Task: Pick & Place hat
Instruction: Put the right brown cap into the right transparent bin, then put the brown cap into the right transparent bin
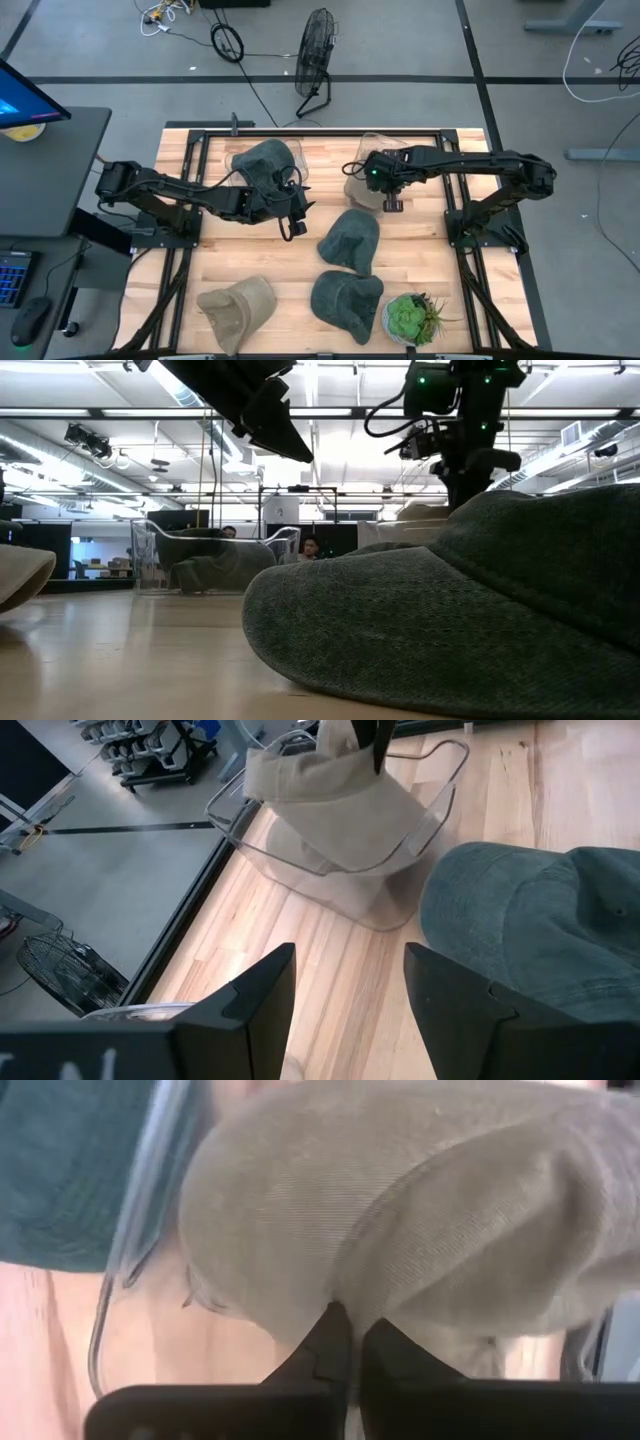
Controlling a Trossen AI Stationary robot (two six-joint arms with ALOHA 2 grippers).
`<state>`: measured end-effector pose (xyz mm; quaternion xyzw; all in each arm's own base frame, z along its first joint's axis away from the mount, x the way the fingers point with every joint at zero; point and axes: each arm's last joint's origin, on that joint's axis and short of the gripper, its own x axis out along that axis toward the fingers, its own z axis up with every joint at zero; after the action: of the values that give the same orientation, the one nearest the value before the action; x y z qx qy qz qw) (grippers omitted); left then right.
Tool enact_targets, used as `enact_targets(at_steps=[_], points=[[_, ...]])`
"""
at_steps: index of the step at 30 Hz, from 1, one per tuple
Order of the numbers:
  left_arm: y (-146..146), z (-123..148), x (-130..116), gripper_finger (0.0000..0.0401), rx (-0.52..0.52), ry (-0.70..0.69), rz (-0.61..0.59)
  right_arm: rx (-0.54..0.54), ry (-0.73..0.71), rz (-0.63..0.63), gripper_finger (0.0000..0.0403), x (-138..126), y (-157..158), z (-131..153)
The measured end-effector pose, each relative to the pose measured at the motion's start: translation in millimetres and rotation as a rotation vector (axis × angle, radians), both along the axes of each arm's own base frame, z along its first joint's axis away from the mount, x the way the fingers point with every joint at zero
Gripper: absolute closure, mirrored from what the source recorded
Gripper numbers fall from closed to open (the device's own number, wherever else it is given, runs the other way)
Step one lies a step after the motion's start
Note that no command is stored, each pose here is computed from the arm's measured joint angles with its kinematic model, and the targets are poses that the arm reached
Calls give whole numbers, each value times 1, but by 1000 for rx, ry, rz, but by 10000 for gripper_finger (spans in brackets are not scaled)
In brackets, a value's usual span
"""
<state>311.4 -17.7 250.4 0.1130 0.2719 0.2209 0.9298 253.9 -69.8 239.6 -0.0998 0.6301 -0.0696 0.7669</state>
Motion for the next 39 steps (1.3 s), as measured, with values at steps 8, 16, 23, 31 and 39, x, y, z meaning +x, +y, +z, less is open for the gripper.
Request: enact_targets(at_steps=[8,16,23,31,39], points=[[0,0,0,209,0,0,0,66,-30,53,395,4,0,-9],[0,0,0,209,0,3,0,77,-36,7,379,12,-2,-34],[0,0,0,209,1,4,0,95,-26,-34,314,11,-2,-37],[-1,1,-1,209,8,6,-8,56,24,-102,252,14,3,-6],[-16,22,-34,209,-117,8,-26,50,-58,-60,231,29,30,45]])
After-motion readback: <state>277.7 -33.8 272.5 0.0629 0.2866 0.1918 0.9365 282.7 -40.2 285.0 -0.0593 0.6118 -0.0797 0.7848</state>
